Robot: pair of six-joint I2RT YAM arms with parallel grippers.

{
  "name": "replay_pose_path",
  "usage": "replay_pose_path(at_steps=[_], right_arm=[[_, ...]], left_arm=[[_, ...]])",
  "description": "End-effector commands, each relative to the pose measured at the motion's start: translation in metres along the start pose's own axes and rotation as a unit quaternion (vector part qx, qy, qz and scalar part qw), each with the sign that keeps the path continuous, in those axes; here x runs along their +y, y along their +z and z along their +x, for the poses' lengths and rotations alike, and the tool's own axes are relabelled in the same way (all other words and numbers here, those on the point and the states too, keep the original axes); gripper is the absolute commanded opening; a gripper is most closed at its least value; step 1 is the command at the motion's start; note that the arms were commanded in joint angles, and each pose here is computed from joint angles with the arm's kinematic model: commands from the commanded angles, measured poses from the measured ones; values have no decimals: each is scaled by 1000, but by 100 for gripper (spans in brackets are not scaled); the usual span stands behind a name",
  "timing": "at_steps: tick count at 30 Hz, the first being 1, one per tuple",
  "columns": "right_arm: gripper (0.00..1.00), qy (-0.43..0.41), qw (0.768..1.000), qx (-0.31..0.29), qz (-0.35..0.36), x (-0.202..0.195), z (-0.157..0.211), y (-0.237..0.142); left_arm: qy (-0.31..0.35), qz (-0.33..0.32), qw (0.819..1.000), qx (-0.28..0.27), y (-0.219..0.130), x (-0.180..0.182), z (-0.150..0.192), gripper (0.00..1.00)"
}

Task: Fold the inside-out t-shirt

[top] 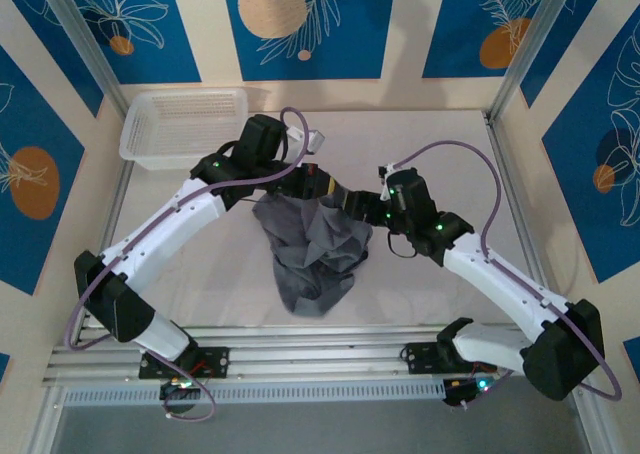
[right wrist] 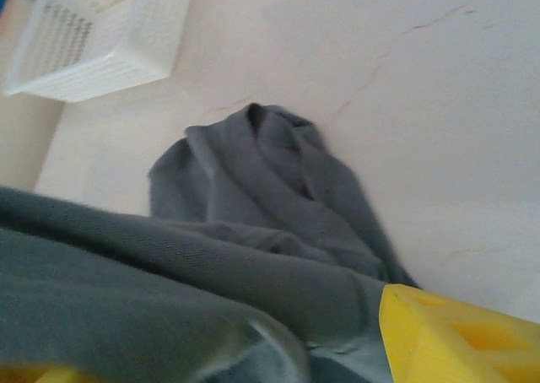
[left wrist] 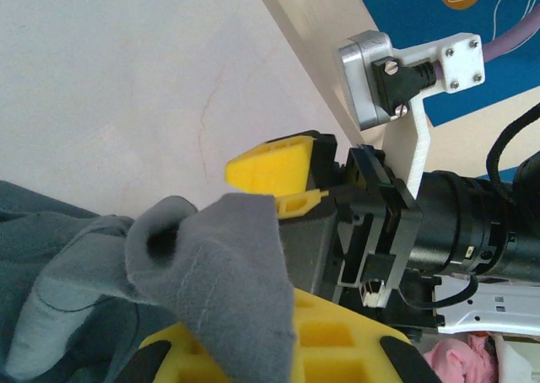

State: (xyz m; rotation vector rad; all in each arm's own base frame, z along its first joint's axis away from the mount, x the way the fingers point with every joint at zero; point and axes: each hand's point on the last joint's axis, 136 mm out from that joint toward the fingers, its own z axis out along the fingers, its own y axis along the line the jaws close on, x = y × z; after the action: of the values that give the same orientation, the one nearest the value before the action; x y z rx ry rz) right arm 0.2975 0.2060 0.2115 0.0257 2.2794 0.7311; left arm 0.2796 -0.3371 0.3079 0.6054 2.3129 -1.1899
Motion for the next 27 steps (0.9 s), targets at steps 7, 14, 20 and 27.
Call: replay_pose_path(at_steps=[7,14,20,27], right_arm=[[70,46,998,34,28,-5,1,18],[64,173,974,130,60,-46,37,19],[63,251,953,171,-26,-43,60,-9],[26,281,938,168,-113,-29,79,-35]], left_arm=[[18,17,1000,-5,-2,-12,-3,0],[19,20,1000,-2,0,-12,-1,0],[18,15,1000,-1,2,-7,2,0],[13,22,1000,-1,7,-8,0,0]])
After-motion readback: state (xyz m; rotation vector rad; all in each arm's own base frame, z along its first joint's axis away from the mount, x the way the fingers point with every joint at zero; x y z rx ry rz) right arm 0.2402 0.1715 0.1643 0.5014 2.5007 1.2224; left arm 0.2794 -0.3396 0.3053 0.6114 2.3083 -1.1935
